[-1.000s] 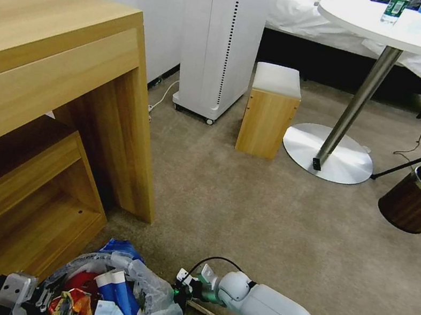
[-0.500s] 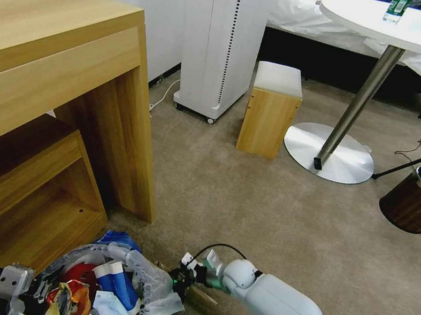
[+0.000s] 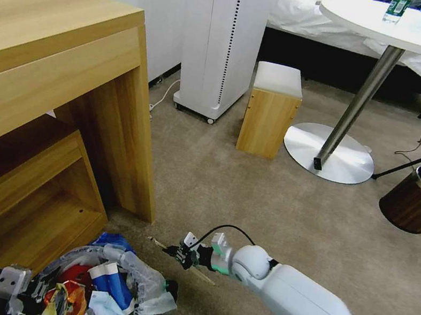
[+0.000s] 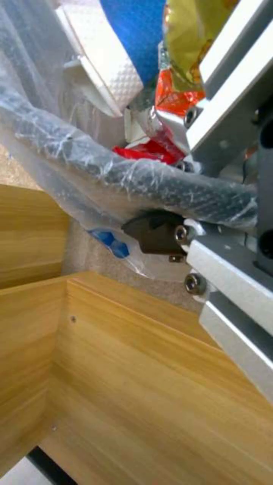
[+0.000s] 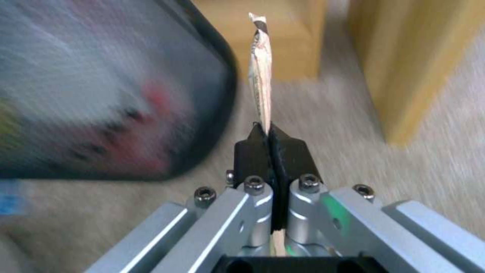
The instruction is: Pick up the trash bin and place the garbage on the floor into it.
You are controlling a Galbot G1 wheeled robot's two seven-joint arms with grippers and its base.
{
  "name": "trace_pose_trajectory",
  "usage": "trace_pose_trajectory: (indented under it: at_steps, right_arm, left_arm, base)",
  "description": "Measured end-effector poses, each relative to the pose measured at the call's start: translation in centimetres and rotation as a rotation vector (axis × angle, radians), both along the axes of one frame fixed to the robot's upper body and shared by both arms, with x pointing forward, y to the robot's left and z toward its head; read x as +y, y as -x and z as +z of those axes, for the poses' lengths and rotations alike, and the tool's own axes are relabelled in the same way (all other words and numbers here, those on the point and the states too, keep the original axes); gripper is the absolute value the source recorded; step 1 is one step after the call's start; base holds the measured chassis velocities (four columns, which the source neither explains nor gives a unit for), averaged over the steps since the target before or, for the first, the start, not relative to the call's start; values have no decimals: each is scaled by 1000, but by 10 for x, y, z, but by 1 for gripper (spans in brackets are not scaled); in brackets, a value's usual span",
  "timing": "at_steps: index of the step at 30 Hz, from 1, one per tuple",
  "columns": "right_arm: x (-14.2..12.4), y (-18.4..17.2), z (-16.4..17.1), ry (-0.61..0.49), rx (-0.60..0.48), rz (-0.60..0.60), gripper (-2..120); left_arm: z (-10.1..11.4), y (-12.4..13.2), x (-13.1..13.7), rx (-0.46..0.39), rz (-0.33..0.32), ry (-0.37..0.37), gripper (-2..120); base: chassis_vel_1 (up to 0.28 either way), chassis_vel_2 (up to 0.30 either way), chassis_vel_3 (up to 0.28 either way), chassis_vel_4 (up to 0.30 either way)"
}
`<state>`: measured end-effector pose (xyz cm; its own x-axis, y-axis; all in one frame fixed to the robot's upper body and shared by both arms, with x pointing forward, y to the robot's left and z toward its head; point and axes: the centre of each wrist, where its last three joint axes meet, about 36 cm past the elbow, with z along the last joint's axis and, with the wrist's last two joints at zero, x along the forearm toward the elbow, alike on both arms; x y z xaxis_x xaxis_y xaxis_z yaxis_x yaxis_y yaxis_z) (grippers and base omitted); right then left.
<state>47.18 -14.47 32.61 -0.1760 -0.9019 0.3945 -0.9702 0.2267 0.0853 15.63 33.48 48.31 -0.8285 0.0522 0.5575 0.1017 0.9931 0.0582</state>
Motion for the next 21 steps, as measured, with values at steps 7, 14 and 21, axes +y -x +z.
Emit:
trace_pose_trajectory:
  at_steps: [7,14,21]
  right_arm:
    - [-1,-8,33,-104,-104,63,0]
    - [7,-13,70,-221,-140,105,0]
    - [27,-1,120,-424,-144,181,0]
  left_arm:
    - [-4,-11,8,-4,8,-11,0]
    - [-5,-18,11,9,13,-7,0]
    - [-1,-26,12,84,36,-19,0]
  base:
    - [0,0,0,0]
    - [0,0,0,0]
    - [0,0,0,0]
